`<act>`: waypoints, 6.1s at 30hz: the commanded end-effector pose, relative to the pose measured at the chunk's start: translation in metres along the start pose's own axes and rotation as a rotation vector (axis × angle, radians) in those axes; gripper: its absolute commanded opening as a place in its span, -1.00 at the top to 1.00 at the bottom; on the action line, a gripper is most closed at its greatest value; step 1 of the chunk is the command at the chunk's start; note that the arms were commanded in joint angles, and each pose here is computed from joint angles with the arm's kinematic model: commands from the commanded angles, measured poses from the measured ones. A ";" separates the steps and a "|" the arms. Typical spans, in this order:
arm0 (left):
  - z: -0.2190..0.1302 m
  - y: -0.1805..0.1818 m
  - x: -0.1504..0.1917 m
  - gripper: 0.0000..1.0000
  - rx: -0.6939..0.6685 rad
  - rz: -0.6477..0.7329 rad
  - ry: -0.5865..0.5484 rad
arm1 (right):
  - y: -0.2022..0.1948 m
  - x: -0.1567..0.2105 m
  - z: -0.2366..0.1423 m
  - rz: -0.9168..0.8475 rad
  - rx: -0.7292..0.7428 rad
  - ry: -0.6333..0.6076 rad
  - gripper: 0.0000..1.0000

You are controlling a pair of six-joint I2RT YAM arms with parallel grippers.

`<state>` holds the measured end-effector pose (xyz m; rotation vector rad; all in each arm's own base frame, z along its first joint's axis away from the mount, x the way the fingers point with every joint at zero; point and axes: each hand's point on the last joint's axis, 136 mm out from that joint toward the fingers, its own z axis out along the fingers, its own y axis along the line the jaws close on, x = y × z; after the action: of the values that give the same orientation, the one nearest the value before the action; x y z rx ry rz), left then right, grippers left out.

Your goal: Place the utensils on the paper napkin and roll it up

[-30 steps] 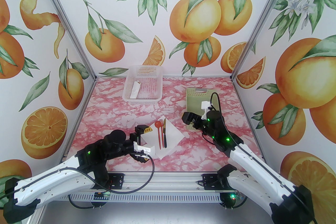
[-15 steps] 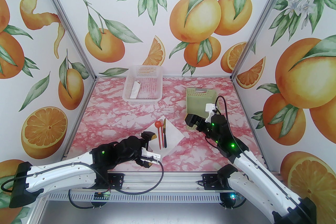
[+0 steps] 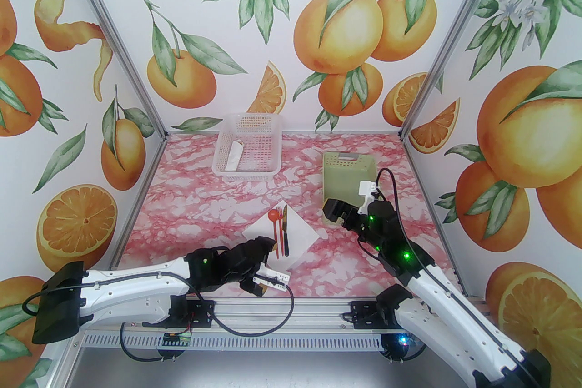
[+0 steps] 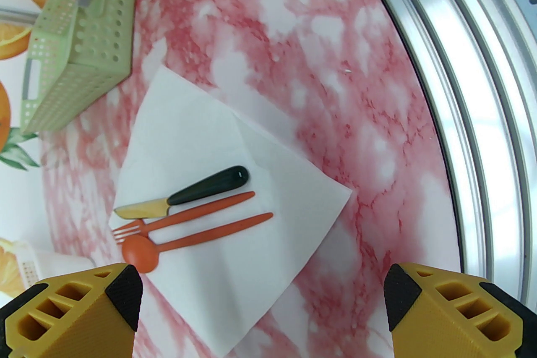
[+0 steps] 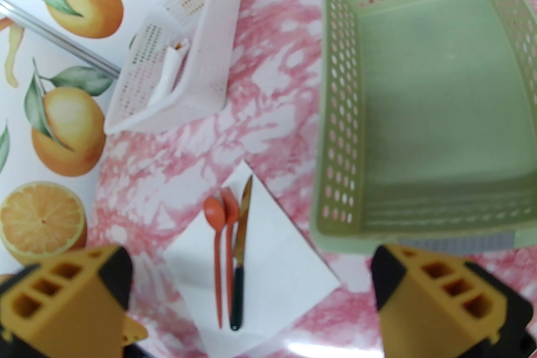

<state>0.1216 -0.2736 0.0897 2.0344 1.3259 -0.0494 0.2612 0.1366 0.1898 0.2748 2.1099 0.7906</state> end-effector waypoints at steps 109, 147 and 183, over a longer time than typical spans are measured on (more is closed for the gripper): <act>0.061 0.067 0.032 -1.00 -0.238 -0.114 -0.014 | 0.029 0.202 0.027 0.038 -0.248 0.644 1.00; 0.062 0.072 0.032 -1.00 -0.246 -0.118 -0.020 | 0.025 0.222 0.073 0.074 -0.175 0.609 1.00; -0.017 0.060 0.036 -0.47 -0.070 -1.418 -0.138 | -0.006 0.235 0.072 0.065 -0.029 0.649 1.00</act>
<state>0.2011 -0.2464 0.1323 0.7457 2.1587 -0.5530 0.1751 0.2787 0.0156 0.0410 2.6508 1.1308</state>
